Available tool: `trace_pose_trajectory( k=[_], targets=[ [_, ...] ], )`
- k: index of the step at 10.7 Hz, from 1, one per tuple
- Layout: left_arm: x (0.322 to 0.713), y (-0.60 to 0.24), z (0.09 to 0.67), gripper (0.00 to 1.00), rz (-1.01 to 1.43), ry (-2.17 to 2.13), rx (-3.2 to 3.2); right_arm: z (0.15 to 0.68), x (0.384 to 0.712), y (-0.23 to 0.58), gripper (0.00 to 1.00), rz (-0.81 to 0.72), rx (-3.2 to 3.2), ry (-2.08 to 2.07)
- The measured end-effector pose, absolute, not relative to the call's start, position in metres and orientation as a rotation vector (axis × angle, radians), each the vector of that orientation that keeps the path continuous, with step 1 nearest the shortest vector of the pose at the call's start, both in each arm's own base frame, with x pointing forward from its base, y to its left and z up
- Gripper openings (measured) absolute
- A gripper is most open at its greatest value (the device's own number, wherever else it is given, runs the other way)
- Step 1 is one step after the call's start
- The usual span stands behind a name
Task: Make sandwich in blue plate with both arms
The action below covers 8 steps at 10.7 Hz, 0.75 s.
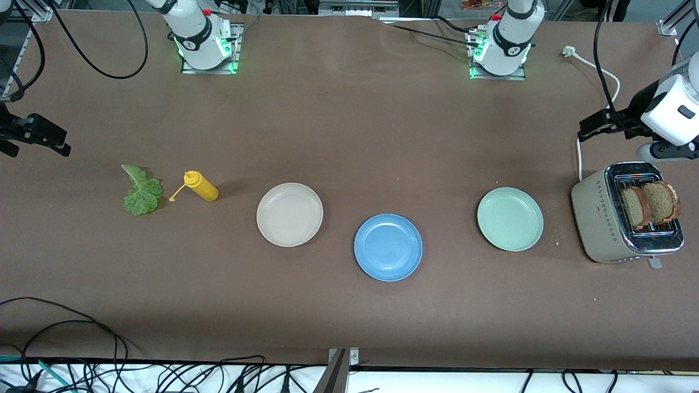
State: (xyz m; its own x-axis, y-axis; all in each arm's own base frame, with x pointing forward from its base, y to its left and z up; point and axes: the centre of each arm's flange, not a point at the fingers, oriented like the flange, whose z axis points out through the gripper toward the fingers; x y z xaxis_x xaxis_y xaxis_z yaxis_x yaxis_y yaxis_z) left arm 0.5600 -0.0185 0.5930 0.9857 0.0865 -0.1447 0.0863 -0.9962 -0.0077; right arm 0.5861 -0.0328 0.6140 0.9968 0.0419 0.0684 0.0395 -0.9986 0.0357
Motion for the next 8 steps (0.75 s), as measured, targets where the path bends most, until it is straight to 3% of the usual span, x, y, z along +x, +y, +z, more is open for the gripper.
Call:
trace_pose_trajectory(
  k=[8],
  targets=[
    [0.5601, -0.0192, 0.5926, 1.0, 0.229, -0.134, -3.129, 0.6139, 0.5861, -0.0308, 1.0, 0.106, 3.105, 0.069]
  ],
)
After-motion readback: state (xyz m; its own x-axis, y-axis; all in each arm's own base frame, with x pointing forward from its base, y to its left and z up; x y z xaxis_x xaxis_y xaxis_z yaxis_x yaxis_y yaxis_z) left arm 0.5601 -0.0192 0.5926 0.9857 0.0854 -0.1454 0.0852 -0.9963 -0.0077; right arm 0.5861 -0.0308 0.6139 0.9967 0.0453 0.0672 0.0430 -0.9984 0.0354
